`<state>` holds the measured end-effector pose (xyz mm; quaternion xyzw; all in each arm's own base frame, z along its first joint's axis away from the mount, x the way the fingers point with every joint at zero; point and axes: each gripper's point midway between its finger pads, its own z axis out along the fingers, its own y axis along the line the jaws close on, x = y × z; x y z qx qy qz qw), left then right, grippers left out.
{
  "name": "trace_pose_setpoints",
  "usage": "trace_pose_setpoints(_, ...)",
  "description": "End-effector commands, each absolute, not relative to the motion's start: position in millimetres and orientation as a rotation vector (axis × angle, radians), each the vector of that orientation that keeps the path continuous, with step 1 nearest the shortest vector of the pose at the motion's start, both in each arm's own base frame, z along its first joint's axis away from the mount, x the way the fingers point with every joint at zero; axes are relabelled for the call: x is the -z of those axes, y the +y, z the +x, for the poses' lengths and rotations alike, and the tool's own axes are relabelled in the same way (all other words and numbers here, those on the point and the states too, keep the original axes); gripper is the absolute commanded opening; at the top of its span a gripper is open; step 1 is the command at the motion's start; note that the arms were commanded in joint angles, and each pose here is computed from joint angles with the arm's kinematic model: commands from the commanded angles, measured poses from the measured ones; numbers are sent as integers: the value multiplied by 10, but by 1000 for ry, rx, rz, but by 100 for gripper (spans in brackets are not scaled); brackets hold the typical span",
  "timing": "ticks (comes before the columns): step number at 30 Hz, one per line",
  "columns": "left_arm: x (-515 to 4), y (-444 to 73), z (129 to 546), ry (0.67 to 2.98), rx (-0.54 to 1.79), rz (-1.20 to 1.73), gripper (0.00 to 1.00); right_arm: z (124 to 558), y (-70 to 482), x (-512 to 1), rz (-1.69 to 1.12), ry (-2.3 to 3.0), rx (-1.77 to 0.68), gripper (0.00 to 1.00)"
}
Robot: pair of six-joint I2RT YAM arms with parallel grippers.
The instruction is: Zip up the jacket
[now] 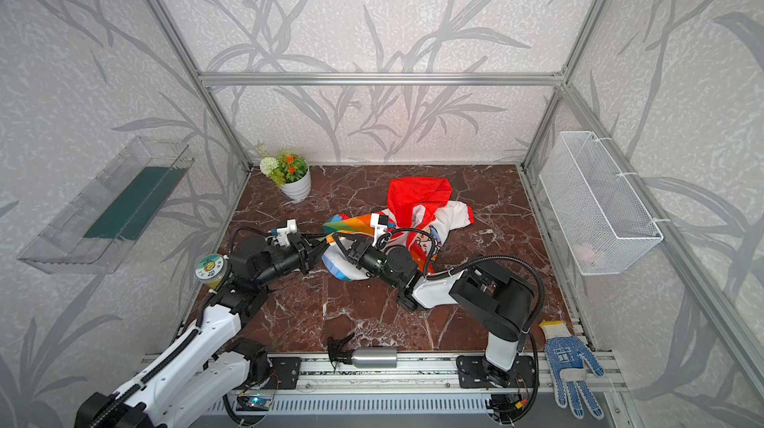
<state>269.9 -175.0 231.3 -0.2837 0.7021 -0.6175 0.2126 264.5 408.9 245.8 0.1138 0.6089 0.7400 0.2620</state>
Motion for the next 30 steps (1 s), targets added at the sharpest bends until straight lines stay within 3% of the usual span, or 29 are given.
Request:
trace_pose_setpoints(1, -2533, -1759, 2694, 1894, 1757, -740, 24, 2640, 4097, -2546, 288, 1612, -2033, 0)
trace_pose_setpoints(8, -2516, -1749, 2703, 1893, 1749, -747, 26, 2643, 4072, -2484, 305, 1626, -2023, 0)
trace_pose_setpoints(20, -2490, -1748, 2702, 1906, 1732, -739, 39, 2638, 4068, -2367, 327, 1677, -2008, 0)
trace_pose_setpoints(30, -2485, -1748, 2697, 1912, 1726, -732, 40, 2665, 4207, -2288, 331, 1755, -2018, 0)
